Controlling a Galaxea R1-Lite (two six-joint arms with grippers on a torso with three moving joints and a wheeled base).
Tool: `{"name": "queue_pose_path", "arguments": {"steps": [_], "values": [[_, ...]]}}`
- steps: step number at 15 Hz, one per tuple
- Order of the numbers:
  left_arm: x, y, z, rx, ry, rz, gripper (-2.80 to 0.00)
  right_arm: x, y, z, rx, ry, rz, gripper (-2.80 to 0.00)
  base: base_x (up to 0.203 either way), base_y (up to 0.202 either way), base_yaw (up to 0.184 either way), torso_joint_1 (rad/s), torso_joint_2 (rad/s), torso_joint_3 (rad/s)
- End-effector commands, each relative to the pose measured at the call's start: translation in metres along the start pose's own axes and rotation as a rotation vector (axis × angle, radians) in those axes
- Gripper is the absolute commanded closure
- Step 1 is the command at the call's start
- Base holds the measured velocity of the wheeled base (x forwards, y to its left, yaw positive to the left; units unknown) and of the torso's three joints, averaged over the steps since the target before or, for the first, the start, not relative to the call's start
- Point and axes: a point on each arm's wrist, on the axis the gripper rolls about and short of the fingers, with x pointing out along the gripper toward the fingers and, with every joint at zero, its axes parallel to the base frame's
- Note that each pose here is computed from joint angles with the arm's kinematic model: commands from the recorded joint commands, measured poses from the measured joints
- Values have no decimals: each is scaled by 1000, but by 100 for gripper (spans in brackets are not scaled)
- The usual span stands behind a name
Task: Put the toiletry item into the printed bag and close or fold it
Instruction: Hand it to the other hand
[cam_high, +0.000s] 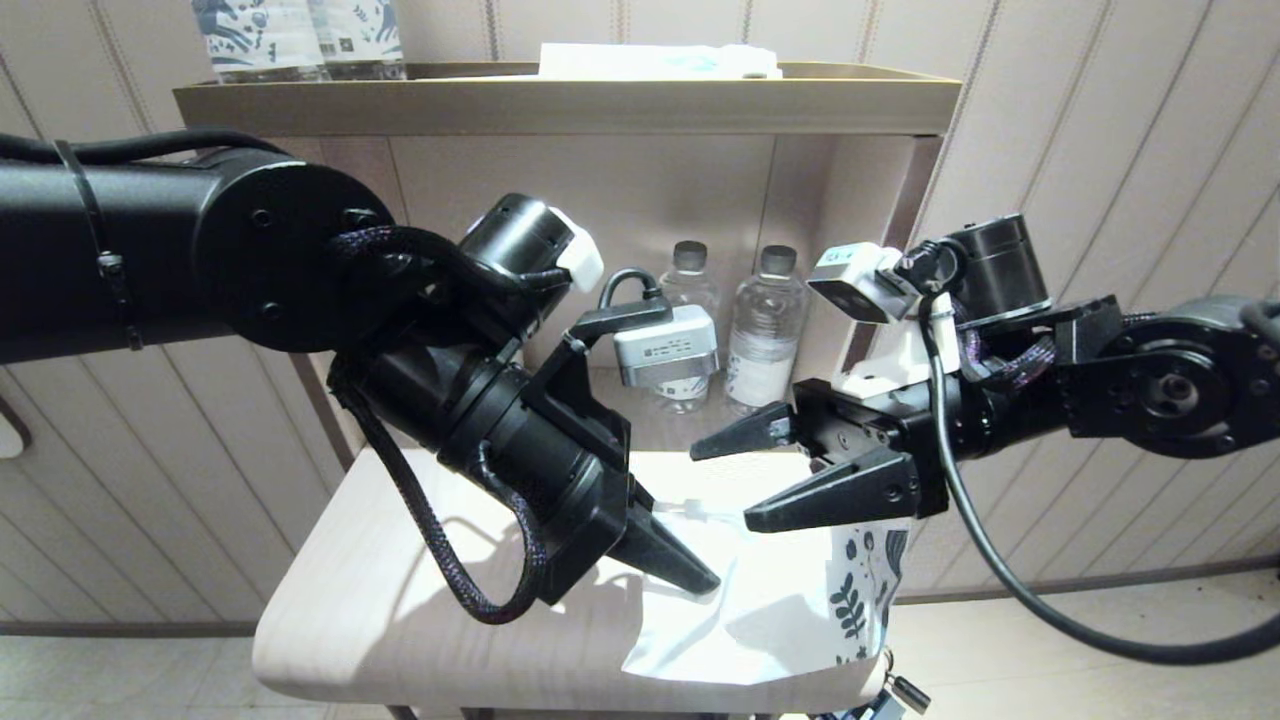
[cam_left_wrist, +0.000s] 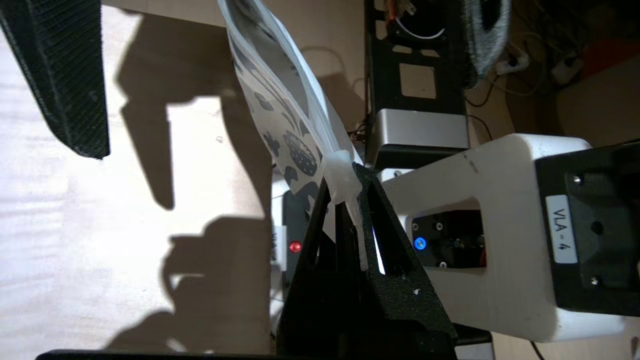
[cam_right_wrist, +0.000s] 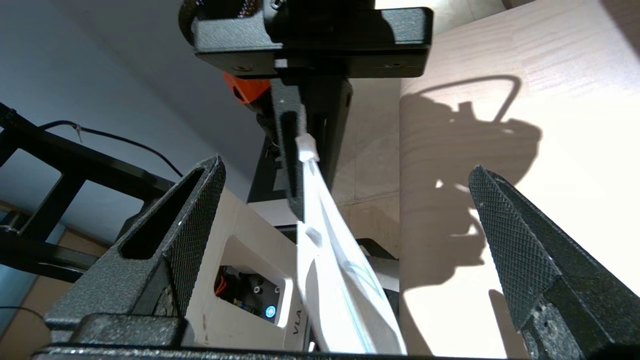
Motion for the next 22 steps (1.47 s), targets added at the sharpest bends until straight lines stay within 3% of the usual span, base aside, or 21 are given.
{"name": "queue_pose_path", "arguments": {"steps": [1,3,12,17,22], "values": [[2,2,-1,3,10,19,0,0,0,3,-10,-4,6,-280,0,0,0,0,0,0],[9,8,2,19,13,68,0,-2,0,6,-13,-9,-1,-280,0,0,0,0,0,0],[21,16,1,50,-52,93,0,-2,-3,4,-23,-9,-7,-280,0,0,0,0,0,0],[19,20,-2,24,-56,88,0,-2,-3,1,-77,-26,-12,-280,0,0,0,0,0,0],[17,27,-5,8,-61,94,0,-2,-4,-1,-80,-26,-9,-280,0,0,0,0,0,0]]}}
